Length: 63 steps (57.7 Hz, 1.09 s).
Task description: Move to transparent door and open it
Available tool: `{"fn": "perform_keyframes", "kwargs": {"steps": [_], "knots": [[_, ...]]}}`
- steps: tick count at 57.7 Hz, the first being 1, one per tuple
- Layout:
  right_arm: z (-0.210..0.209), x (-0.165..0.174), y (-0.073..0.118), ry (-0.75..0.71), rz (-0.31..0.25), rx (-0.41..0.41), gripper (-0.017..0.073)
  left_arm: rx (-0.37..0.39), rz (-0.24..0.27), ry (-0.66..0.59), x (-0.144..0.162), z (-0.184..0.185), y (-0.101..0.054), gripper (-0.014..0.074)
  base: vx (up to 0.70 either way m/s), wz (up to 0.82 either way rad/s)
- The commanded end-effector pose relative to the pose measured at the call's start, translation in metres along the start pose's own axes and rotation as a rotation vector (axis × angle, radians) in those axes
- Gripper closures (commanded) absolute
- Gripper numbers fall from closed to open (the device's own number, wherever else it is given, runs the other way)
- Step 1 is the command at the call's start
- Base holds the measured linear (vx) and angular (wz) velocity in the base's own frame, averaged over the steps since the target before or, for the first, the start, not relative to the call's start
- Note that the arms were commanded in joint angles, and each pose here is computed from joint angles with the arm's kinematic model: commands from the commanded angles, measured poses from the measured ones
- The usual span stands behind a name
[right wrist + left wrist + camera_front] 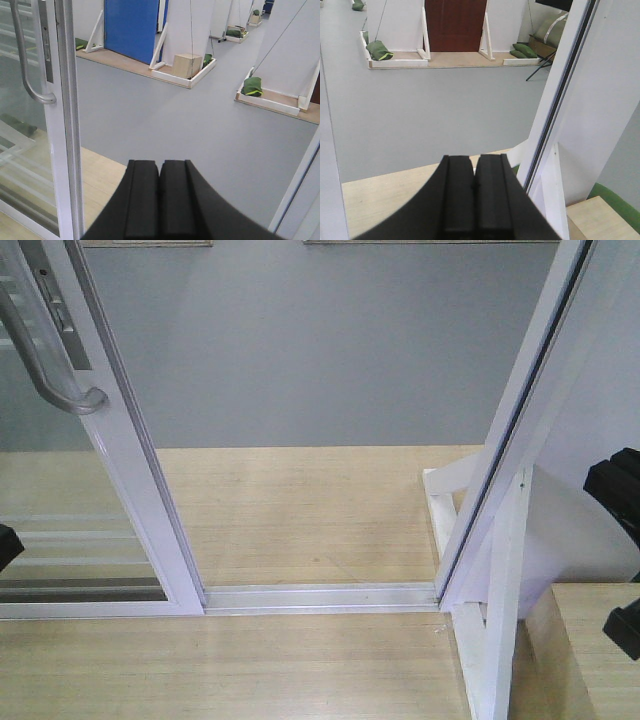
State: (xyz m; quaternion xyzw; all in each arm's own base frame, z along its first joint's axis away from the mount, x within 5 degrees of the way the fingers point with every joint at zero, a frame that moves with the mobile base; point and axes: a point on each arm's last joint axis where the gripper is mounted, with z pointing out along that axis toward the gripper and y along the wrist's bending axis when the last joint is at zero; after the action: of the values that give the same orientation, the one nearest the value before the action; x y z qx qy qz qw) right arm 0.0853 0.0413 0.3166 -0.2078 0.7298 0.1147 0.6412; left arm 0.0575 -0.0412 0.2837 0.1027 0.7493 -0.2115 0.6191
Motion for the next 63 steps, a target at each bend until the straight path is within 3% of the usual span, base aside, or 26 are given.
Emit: {"fn": "perform_keyframes", "kwargs": {"steps": [1,8,15,20,27,34,48,63], "knots": [[-0.002,-0.016,-0.004,-0.098,-0.001,0.033,0.0562,-0.004,-0.038,-0.055,-0.011,-0.001,-0.001,0.0594,0.0,0.0],[-0.002,-0.016,-0.004,-0.098,-0.001,0.033,0.0562,-0.01,-0.029,-0.056,-0.011,-0.001,0.0,0.0594,0.0,0.0],[-0.002,-0.016,-0.004,-0.098,-0.002,0.033,0.0562,-0.071,-0.011,-0.082,-0.015,-0.002,0.005,0.0594,0.0,0.0],[-0.002,-0.016,-0.004,-0.098,-0.002,0.033,0.0562,-0.188,0.001,-0.085,-0.015,-0.003,0.016,0.0594,0.0,0.0],[-0.002,-0.016,-0.004,-0.098,-0.002,0.033,0.0562,-0.342,-0.025,-0.105,-0.016,-0.007,0.029,0.0594,0.0,0.0],[-0.002,-0.016,-0.004,-0.098,-0.002,0.033,0.0562,-0.442,0.025,-0.156,-0.021,-0.011,0.037,0.0594,0.0,0.0],[-0.002,-0.016,-0.004,-0.099,-0.002,0.033,0.0562,-0.458,0.1,-0.231,-0.024,-0.01,0.039,0.0594,0.0,0.0],[-0.002,-0.015,-0.004,-0.097,-0.002,0.032,0.0562,-0.463,0.078,-0.175,0.041,-0.009,0.048,0.0594,0.0,0.0]]}}
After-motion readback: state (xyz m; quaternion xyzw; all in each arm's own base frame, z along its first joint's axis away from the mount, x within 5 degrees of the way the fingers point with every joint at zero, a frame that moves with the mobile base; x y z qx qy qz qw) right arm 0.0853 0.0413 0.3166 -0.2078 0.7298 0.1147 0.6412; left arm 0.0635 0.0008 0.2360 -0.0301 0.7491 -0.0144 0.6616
